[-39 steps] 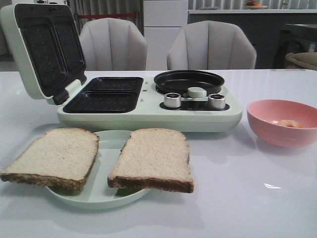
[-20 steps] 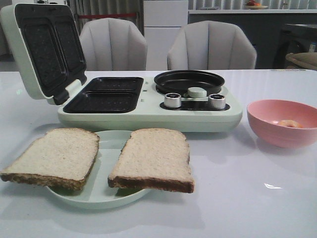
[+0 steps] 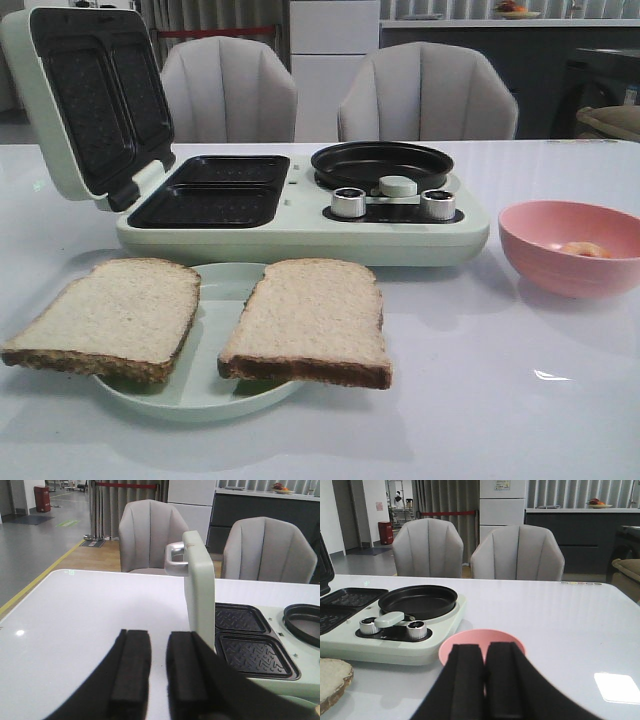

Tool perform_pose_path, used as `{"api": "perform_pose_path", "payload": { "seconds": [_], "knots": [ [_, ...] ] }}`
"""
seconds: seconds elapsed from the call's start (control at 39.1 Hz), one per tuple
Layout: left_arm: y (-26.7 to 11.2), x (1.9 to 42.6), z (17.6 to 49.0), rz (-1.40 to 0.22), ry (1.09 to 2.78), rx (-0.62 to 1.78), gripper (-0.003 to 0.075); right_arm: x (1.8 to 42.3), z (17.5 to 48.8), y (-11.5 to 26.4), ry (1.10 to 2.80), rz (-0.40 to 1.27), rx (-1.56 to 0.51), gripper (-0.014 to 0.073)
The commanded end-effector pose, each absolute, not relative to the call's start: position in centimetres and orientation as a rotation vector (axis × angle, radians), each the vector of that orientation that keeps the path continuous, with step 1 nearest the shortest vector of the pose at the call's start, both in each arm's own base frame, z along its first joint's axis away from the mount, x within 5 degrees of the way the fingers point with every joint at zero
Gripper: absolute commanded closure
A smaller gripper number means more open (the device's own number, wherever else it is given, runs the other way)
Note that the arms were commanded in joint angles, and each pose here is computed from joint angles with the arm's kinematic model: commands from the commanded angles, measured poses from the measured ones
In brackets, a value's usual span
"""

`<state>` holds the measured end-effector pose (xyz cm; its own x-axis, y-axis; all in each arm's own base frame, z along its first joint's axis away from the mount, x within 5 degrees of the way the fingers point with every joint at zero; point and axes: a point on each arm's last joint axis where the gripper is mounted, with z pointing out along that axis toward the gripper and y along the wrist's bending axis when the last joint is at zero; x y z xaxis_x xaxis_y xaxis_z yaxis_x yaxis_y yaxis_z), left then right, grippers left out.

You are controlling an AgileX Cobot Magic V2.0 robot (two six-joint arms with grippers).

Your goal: Make breakfast with bread and shrimp

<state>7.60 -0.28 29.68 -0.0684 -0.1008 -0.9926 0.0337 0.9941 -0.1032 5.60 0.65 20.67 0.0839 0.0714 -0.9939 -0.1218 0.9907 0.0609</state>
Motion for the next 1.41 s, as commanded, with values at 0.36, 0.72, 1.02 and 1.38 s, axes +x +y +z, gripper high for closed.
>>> {"api": "perform_pose_path", "payload": {
  "seconds": [0.36, 0.72, 1.02, 1.38],
  "knots": [
    [-0.4, 8.8, 31.3, -0.126, 1.550, -0.045, 0.0102, 5.2, 22.1, 0.6, 1.362, 0.130, -0.043, 0.0433],
    [-0.5, 8.7, 31.7, -0.171, 1.505, -0.075, 0.0102, 5.2, 22.1, 0.6, 1.362, 0.130, -0.043, 0.0433],
    [-0.6, 8.9, 30.3, 0.016, 1.645, 0.128, 0.0102, 5.2, 22.1, 0.6, 1.362, 0.130, -0.043, 0.0433],
    [-3.2, 10.5, 27.9, 0.179, 1.794, 0.674, 0.0102, 5.2, 22.1, 0.6, 1.362, 0.130, -0.043, 0.0433]
  ]
}}
